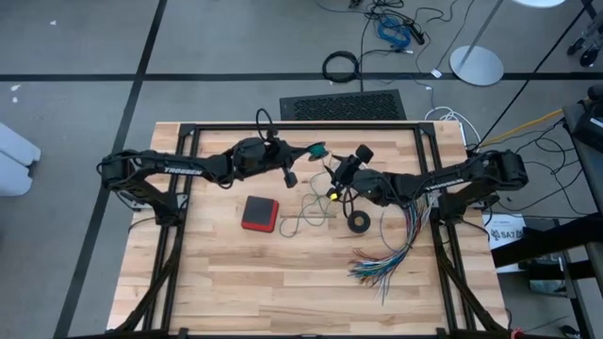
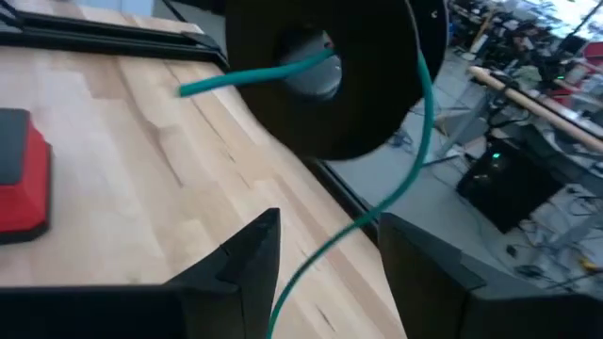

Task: Coiling cords
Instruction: Uncoil the green wire cable from the spool

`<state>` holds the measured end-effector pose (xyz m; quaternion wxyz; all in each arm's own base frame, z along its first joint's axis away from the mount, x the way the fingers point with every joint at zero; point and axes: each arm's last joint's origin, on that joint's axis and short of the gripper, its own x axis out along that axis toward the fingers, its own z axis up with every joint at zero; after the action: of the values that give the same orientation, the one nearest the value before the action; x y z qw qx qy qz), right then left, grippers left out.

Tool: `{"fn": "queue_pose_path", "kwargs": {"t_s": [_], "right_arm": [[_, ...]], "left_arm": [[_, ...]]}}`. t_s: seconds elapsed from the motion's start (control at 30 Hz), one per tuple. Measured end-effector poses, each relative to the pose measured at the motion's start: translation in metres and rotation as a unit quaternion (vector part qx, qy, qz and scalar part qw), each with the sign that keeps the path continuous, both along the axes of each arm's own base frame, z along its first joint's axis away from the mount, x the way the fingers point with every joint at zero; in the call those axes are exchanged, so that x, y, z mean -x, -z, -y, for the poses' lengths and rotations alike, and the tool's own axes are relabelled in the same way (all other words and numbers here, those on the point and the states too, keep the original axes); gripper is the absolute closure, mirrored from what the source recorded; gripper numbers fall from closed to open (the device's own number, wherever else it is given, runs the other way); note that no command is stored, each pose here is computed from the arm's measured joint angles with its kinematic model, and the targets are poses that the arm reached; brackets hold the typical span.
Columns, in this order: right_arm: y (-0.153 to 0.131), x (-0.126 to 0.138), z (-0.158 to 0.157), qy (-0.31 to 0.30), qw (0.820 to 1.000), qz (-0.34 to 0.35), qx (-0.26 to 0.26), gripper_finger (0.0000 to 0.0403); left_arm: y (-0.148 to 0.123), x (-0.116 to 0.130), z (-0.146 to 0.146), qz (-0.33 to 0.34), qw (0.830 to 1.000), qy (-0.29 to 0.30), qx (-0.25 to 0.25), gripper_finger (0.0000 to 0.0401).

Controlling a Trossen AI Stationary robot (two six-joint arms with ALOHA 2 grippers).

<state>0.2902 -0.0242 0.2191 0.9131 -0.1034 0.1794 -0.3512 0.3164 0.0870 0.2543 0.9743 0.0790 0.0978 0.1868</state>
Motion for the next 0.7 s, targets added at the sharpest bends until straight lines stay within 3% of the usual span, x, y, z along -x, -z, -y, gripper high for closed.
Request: {"fn": "queue_pose_path", "kwargs": {"t_s": [0.23,0.47,0.7], "right_arm": [[-0.0019,0.0003,0.0038,0.022,1.0,0.011,0.005,0.0268],[-0.0017,-0.0001,-0.0013,0.012,1.0,0.007,0.008,0.0386],[-0.0071,-0.002,-0.0051,0.002,0.999,0.027,0.02,0.0401]], "left_arm": [[0.0003,-0.0009,0.0033,-0.002,1.0,0.007,0.0,0.0401],[0.0019,-0.0001,0.0021,-0.011,1.0,-0.006,0.0,0.0401],[0.0032,0.0008,0.0006,-0.024,0.999,-0.032,-0.015,0.0401]]}}
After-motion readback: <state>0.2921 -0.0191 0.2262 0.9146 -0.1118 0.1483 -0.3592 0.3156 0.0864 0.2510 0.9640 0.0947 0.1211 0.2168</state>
